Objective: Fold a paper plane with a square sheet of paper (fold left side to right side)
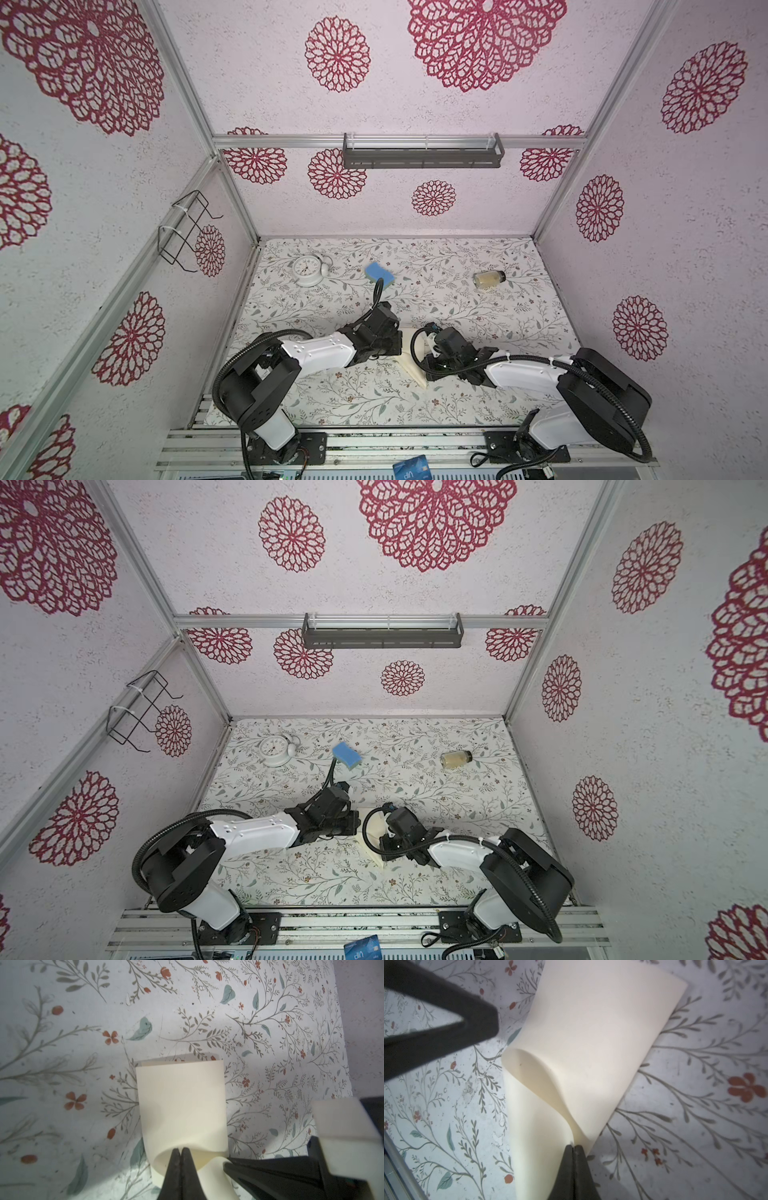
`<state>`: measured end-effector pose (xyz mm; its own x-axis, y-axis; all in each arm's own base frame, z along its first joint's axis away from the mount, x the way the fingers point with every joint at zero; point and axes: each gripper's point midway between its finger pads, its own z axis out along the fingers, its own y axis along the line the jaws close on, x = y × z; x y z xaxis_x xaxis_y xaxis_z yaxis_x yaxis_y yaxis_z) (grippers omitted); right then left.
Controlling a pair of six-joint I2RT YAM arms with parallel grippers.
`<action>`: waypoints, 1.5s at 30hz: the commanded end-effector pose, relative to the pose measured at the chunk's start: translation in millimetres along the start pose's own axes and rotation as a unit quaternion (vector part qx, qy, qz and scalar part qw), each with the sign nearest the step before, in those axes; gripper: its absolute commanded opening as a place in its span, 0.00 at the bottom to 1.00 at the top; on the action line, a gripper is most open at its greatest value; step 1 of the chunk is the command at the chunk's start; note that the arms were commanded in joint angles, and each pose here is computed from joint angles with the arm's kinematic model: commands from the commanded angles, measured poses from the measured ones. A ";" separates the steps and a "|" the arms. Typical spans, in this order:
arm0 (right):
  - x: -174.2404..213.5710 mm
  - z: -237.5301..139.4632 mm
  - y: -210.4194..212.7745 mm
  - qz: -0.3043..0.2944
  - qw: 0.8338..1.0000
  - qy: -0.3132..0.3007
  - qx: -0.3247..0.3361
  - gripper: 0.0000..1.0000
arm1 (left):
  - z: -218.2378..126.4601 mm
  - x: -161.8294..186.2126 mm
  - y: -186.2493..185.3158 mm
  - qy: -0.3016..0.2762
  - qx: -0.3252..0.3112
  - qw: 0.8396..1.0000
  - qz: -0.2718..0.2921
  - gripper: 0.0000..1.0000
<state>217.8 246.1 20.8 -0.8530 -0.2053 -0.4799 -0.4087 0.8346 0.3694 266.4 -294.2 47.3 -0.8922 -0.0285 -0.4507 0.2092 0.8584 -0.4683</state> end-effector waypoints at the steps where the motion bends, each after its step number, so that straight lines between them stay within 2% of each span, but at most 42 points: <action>1: 18.2 5.7 -12.6 0.006 0.999 0.031 0.017 0.00 | -2.8 -0.1 -18.7 -0.021 0.040 0.999 0.007 0.00; 5: 18.7 6.8 -13.2 0.006 0.999 0.033 0.017 0.00 | 1.5 7.6 -27.9 -0.017 0.055 0.998 0.019 0.00; 14: 18.9 7.0 -13.8 0.006 0.999 0.034 0.019 0.00 | 16.3 16.9 -23.0 -0.006 0.046 0.999 0.026 0.00; 27: 1.9 0.0 3.4 0.007 1.000 0.027 -0.008 0.00 | 33.7 34.0 2.4 0.003 0.010 1.000 -0.006 0.00; 32: -14.1 -19.1 16.4 0.012 1.000 0.007 -0.023 0.15 | 37.5 37.7 5.6 0.005 -0.001 1.000 -0.018 0.00; 37: -12.2 -39.5 19.0 0.026 0.999 -0.002 -0.028 0.40 | 40.6 41.3 7.8 0.007 -0.012 1.000 -0.028 0.00; 45: 11.1 -49.3 20.9 0.045 0.998 0.014 -0.046 0.61 | 41.1 42.3 10.2 0.007 -0.026 0.999 -0.040 0.00</action>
<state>197.7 241.0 69.8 -0.8695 -0.1463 -0.4718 -0.3864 0.7965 0.4651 255.7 -319.9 14.0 -0.8896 -0.0974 -0.4462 0.1686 0.8380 -0.5191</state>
